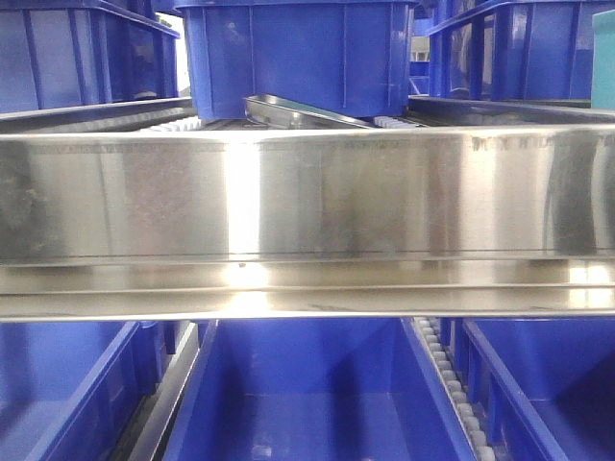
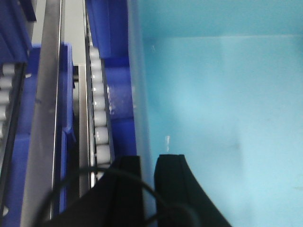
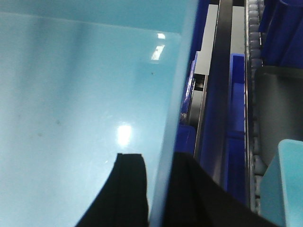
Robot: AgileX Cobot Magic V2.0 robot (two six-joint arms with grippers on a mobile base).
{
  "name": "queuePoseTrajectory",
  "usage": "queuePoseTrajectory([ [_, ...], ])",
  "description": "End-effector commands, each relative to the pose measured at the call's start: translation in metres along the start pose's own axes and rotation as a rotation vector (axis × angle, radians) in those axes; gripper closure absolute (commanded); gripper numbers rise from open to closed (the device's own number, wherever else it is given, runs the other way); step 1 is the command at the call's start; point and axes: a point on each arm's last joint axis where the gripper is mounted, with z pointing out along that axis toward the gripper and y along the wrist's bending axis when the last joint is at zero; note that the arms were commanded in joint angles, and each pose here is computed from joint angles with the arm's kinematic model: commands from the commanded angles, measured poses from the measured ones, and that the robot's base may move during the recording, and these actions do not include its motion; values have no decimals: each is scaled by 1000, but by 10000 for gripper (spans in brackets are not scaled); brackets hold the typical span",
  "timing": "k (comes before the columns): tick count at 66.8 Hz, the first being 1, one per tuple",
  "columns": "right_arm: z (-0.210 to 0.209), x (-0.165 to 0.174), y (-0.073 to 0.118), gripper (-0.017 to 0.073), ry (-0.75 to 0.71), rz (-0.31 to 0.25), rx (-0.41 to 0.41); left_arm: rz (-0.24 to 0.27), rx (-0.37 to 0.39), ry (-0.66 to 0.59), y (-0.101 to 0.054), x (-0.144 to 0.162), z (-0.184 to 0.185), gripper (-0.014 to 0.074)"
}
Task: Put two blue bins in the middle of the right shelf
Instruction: 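Pull the gripped light blue bin off the shelf toward the robot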
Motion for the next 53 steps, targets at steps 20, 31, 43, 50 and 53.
queuePoseTrajectory([
  [20, -13, -7, 3, 712, -77, -13, -23, 11, 65, -215, -6, -19, -12, 704],
  [31, -13, -8, 3, 712, -81, -12, -24, 11, 73, -245, -7, -22, -13, 704],
  [43, -14, -16, 4, 712, -170, -12, -33, 11, 75, -252, -7, -23, -13, 704],
  [50, -15, -21, 4, 712, -235, -11, -40, 11, 66, -220, -6, -20, -12, 704],
  [53, -15, -23, 4, 712, -249, -11, -41, 11, 61, -202, -6, -18, -12, 704],
])
